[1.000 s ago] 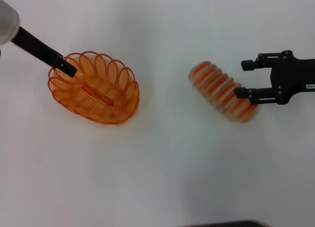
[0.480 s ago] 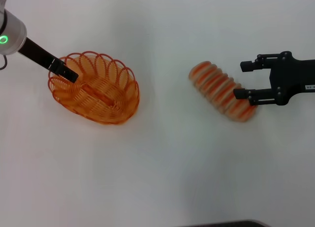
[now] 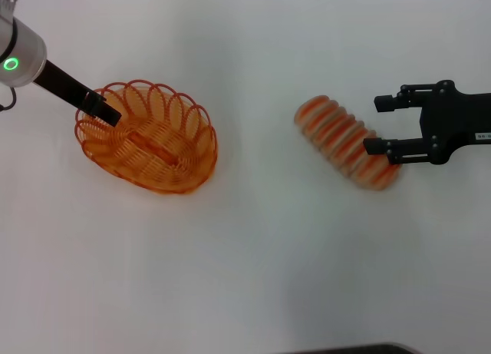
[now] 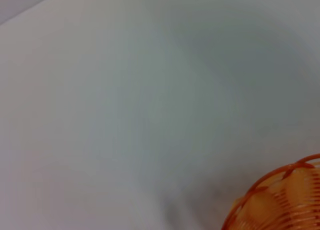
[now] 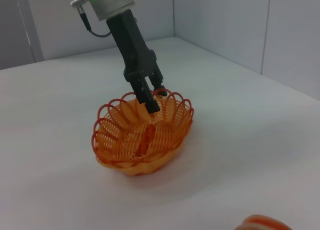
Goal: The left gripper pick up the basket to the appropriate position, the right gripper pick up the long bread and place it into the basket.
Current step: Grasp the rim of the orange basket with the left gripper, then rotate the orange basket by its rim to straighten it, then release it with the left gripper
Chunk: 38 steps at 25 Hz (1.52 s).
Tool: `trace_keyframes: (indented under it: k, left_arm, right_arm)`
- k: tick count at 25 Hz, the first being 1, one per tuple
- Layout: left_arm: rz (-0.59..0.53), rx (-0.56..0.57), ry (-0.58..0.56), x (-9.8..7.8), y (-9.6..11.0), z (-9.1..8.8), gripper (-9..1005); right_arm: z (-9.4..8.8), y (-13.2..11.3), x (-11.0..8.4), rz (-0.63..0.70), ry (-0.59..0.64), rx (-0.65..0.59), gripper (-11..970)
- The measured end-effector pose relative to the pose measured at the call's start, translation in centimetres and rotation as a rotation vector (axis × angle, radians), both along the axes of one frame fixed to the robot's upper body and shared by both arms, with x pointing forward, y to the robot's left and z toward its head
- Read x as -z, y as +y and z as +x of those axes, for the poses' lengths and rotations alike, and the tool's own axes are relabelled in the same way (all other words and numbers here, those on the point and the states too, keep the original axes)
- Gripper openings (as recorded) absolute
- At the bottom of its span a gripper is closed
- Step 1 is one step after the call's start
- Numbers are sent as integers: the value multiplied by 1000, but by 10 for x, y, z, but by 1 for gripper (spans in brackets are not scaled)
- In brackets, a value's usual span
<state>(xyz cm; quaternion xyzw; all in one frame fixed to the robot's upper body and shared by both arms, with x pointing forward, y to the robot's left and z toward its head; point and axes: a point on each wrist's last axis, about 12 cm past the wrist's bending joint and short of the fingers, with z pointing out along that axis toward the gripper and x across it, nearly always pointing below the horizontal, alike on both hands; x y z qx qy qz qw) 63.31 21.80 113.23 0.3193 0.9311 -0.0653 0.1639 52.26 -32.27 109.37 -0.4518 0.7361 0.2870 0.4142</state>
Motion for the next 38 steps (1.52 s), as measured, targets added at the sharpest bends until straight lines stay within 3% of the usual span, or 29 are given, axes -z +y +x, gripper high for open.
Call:
trace_keyframes:
  k: [8,11,17,22,31,38]
  left_arm:
    - [-1,-10,-3,1,-1,0,676]
    - [-3,-16,-3,1,-1,0,466]
    - [-8,-35,13,-1,-1,0,226]
    - [-18,-67,39,-4,0,0,93]
    - [-157,-184,112,-21,8,1,86]
    - [-260,-299,169,-17,22,-5,75]
  right_arm:
    - [0,-1,-1,-1,-1,1,753]
    - [0,-1,-1,0,-1,0,753]
    - [0,-3,-1,4,-5,10,753]
    - [0,-4,-2,10,-9,21,748]
    - [3,-8,-10,80,-42,79,748]
    - [7,-21,-22,182,-65,192,748]
